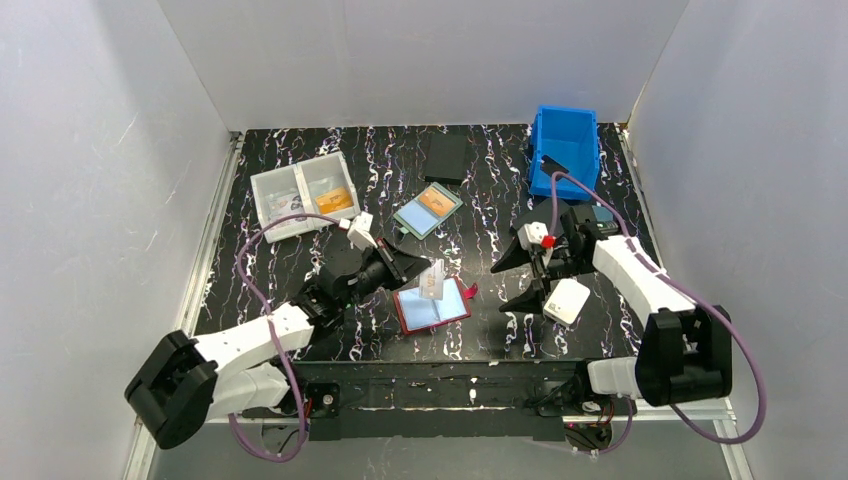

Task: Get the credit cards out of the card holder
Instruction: Place the credit card in the storage box.

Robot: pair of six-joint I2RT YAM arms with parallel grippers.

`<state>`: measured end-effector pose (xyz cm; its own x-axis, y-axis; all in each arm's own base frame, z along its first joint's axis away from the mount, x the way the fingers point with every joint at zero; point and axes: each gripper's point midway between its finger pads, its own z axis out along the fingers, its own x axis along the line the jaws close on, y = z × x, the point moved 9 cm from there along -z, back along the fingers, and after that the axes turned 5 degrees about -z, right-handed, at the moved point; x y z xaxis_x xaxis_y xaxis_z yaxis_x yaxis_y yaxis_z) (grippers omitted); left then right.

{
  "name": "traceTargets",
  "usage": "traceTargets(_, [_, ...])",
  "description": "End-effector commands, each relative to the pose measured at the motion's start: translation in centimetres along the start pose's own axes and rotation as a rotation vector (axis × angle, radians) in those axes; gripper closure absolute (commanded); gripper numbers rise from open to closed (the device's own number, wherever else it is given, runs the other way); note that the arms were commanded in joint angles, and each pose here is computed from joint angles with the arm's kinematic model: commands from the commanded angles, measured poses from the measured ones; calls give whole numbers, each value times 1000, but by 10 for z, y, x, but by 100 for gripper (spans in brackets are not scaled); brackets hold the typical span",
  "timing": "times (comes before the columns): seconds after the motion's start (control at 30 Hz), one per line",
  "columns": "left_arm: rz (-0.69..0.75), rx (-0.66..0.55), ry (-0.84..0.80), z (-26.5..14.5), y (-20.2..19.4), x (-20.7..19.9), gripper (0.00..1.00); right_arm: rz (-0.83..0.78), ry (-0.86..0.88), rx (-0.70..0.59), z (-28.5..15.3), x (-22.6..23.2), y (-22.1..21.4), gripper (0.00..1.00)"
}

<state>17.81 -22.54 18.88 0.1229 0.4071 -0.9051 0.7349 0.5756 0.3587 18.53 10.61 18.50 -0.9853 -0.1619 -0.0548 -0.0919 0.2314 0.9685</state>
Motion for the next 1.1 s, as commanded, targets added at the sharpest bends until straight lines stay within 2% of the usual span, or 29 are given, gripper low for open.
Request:
traceTargets(0.0, [244,-53,-20,-14,6,3,100,204,18,-91,2,-4,12,2])
traceTargets(0.2, [314,-45,-42,-14,3,-2,100,278,37,-117,6,-6,10,1])
traceTargets(0.33, [419,-47,-71,-9,-2,-13,100,446,53,-172,12,-13,7,2])
traceTargets(0.4, [449,-51,-123,-4,-4,-27,100,481,75,-199,16,-17,4,2])
traceTargets(0.63, [428,-70,-246,19,-11,-54,100,583,156,-191,32,-19,-2,2])
traceTargets(0.8, [444,-36,-240,36,-17,-54,100,623,164,-149,34,-25,0,2])
traceTargets(0.97, [479,50,-262,43,-27,-50,100,634,138,-110,34,-32,4,2])
traceTargets(1.07, [485,114,-289,45,-34,-49,100,647,118,-97,35,-35,5,7])
